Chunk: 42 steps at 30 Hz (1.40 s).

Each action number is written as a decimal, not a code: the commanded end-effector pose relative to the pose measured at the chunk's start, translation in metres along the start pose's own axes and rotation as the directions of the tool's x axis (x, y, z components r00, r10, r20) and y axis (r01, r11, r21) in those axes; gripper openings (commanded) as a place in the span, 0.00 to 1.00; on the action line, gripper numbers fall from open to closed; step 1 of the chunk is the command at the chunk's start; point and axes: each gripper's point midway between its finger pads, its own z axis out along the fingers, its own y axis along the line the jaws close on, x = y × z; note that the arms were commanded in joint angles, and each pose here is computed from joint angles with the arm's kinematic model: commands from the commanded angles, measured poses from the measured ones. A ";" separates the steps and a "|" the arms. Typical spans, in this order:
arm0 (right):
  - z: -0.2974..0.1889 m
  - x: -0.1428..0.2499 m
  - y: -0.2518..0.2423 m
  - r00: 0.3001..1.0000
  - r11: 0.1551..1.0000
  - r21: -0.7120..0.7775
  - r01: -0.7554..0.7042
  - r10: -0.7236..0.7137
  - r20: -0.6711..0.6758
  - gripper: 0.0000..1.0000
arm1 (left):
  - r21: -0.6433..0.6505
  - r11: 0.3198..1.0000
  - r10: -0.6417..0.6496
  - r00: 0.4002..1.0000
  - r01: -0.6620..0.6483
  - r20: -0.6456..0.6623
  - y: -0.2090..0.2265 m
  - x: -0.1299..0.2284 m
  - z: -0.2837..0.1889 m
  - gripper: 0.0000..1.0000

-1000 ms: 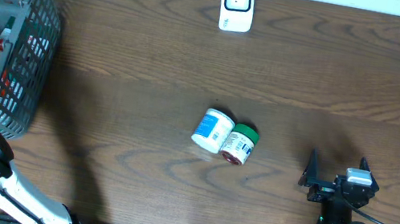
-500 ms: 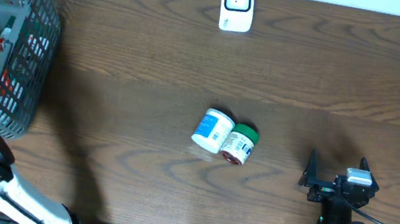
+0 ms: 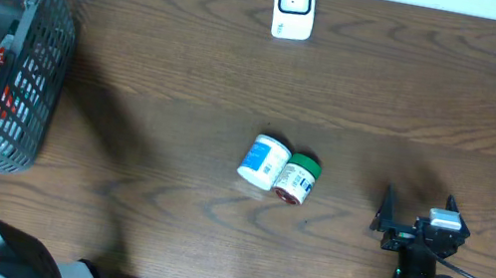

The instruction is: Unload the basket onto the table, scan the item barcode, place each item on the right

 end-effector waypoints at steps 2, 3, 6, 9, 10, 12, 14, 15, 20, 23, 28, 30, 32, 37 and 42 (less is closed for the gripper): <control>0.000 0.002 0.003 1.000 1.000 -0.012 0.005 -0.005 -0.005 0.99 | -0.001 0.996 0.089 0.988 -0.089 0.125 -0.022 -0.014 -0.045 0.07; 0.000 0.002 0.003 1.000 1.000 -0.011 0.005 -0.005 -0.005 0.99 | -0.017 0.993 0.115 0.980 -0.114 0.161 -0.027 -0.015 -0.057 0.07; 0.000 0.002 0.003 1.000 1.000 -0.011 0.005 -0.005 -0.005 0.99 | -0.059 0.981 0.194 0.948 -0.185 0.254 -0.043 -0.018 -0.088 0.07; 0.000 0.002 0.003 1.000 1.000 -0.011 0.005 -0.005 -0.005 0.99 | -0.122 0.955 0.296 0.890 -0.270 0.346 -0.062 -0.020 -0.118 0.07; 0.000 0.002 0.003 1.000 1.000 -0.011 0.005 -0.005 -0.005 0.99 | -0.133 0.949 0.315 0.877 -0.285 0.364 -0.067 -0.020 -0.124 0.07; 0.000 0.002 0.003 1.000 1.000 -0.011 0.005 -0.005 -0.005 0.99 | -0.151 0.942 0.335 0.857 -0.299 0.391 -0.074 -0.017 -0.135 0.07; 0.000 0.002 0.003 1.000 1.000 -0.011 0.005 -0.005 -0.005 0.99 | -0.131 0.945 0.328 0.855 -0.301 0.403 -0.082 -0.014 -0.140 0.07; 0.000 0.002 0.003 1.000 1.000 -0.012 0.005 -0.005 -0.005 0.99 | -0.116 0.950 0.311 0.860 -0.289 0.404 -0.083 -0.013 -0.139 0.08; 0.000 0.002 0.003 1.000 1.000 -0.011 0.005 -0.005 -0.005 0.99 | 0.011 0.954 0.280 0.900 -0.301 0.335 -0.090 -0.004 -0.124 0.26; 0.000 0.002 0.003 1.000 1.000 -0.012 0.005 -0.005 -0.005 0.99 | 0.080 0.964 0.224 0.936 -0.254 0.271 -0.084 -0.001 -0.110 0.43; 0.000 0.002 0.003 1.000 1.000 -0.011 0.005 -0.005 -0.006 0.99 | 0.180 0.974 0.112 0.985 -0.135 0.135 -0.065 0.001 -0.084 0.54; 0.000 0.002 0.003 1.000 1.000 -0.011 0.005 -0.005 -0.005 0.99 | 0.220 0.974 0.049 0.997 -0.059 0.052 -0.053 0.004 -0.073 0.54; 0.000 0.002 0.003 1.000 1.000 -0.011 0.005 -0.005 -0.005 0.99 | 0.248 0.969 0.006 1.000 0.001 -0.025 -0.044 0.008 -0.061 0.54; 0.000 0.002 0.003 1.000 1.000 -0.011 0.005 -0.005 -0.005 0.99 | 0.273 0.956 -0.048 0.972 0.112 -0.231 -0.033 0.032 -0.022 0.58; 0.000 0.002 0.003 1.000 1.000 -0.011 0.005 -0.005 -0.005 0.99 | 0.246 0.957 -0.047 0.917 0.155 -0.396 -0.035 0.066 0.027 0.62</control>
